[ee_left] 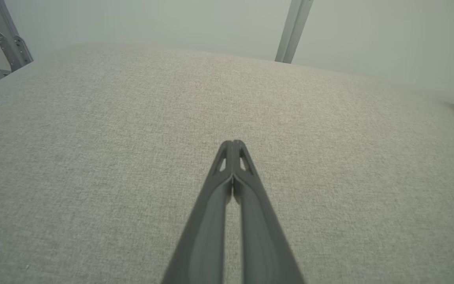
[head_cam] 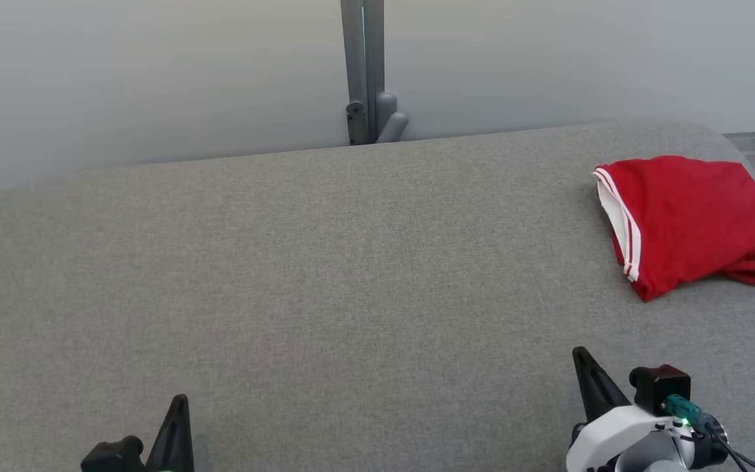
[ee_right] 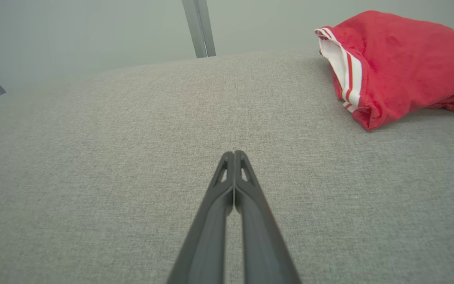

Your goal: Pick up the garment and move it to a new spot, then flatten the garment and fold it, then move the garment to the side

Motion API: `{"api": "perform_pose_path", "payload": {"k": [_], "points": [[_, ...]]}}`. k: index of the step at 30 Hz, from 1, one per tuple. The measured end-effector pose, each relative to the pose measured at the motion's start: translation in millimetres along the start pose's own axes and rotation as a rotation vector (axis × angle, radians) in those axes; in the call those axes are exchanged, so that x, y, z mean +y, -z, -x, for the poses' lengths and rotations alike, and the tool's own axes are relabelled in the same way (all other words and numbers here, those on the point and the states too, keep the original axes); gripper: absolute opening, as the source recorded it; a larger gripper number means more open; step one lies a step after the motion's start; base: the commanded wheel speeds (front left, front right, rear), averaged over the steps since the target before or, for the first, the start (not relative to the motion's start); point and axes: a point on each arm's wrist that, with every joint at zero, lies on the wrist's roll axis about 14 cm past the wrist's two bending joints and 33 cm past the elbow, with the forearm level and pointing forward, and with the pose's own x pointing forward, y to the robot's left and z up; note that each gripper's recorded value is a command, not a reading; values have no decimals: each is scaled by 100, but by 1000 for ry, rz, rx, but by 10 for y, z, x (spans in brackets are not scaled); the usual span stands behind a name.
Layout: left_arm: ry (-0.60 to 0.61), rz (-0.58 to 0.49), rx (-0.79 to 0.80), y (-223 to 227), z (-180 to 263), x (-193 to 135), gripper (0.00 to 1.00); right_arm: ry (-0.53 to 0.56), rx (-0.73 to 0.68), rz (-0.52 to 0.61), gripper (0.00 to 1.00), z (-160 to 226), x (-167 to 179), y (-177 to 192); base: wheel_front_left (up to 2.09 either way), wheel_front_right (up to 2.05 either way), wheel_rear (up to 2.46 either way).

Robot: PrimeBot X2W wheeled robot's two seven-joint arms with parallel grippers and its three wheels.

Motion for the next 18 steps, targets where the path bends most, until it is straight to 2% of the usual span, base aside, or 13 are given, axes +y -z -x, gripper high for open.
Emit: {"api": "perform_pose_path", "payload": {"k": [18], "points": [[-64, 322, -1, -80, -57, 117, 0, 78, -34, -337, 0, -39, -157, -140, 0, 0, 0]]}}
